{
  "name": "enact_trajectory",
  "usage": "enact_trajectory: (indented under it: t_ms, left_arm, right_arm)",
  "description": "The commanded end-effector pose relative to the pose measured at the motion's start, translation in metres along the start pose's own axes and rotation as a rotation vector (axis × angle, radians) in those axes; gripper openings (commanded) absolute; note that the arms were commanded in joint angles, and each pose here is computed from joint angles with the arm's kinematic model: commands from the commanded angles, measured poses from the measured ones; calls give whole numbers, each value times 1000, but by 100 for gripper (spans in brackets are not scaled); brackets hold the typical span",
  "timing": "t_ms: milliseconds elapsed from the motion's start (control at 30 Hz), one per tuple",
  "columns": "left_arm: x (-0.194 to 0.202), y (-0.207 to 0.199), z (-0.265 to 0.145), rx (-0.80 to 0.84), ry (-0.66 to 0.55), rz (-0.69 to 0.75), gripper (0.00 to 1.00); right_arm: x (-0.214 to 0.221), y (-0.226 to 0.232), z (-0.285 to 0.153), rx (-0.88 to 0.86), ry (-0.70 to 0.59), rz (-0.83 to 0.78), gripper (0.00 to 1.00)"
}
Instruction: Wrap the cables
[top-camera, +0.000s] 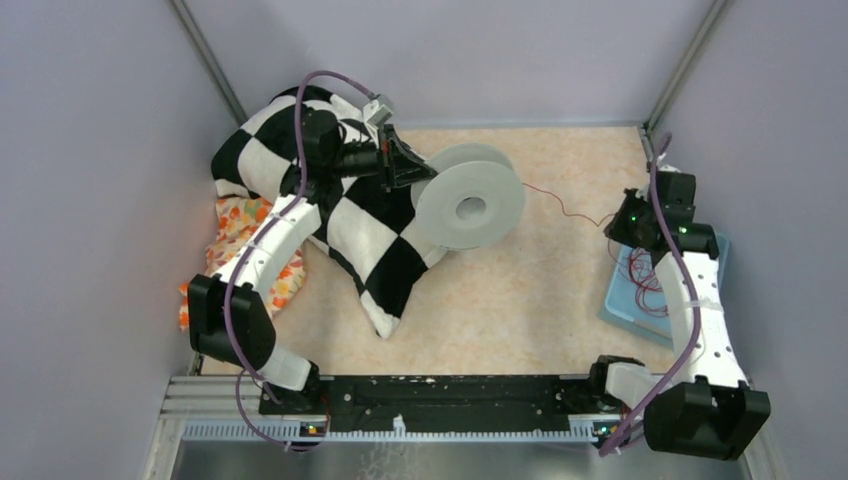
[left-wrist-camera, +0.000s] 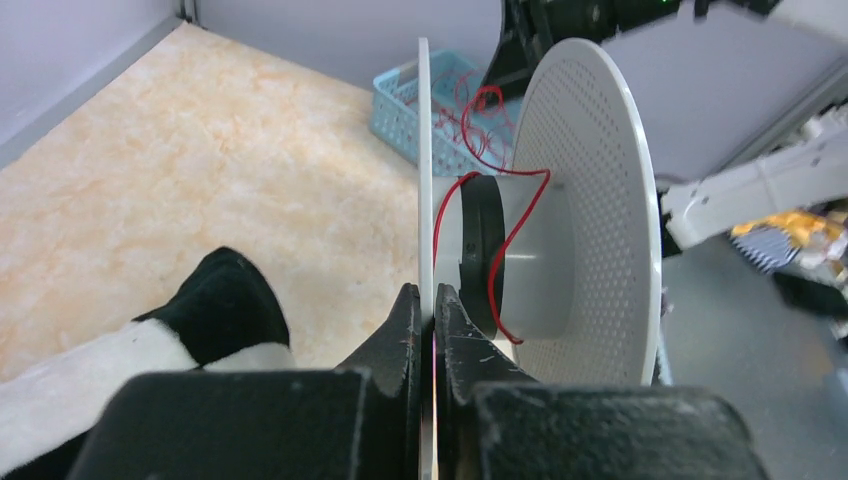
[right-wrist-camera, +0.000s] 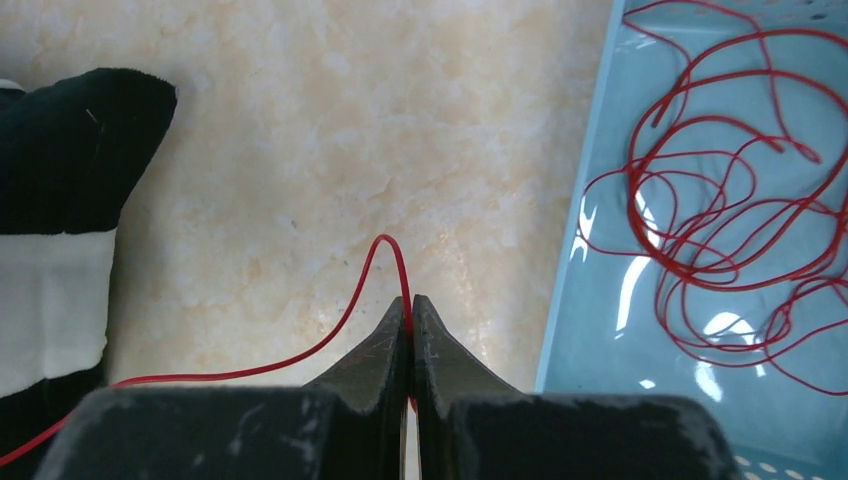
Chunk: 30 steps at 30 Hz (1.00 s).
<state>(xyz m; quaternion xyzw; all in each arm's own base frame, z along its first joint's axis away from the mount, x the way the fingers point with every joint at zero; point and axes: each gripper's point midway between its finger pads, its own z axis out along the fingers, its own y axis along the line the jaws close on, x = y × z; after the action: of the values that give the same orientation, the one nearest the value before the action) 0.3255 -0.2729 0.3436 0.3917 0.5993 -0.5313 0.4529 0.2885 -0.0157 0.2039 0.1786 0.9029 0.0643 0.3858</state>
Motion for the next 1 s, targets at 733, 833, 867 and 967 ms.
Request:
enact_trajectory:
  t_ms: [733, 833, 867, 967]
  left_arm:
    - [-96, 99, -26, -439, -724, -380, 0]
    - [-94, 101, -27, -493, -716, -375, 0]
    - [-91, 102, -26, -518, -705, -372, 0]
    - [-85, 101, -22, -575, -666, -344, 0]
  right_arm:
    - [116, 153, -14, -225, 118, -192, 0]
    - [122, 175, -13, -227, 117, -257, 0]
    - [123, 184, -15, -235, 113, -279, 0]
    - [118, 208, -18, -256, 93, -335, 0]
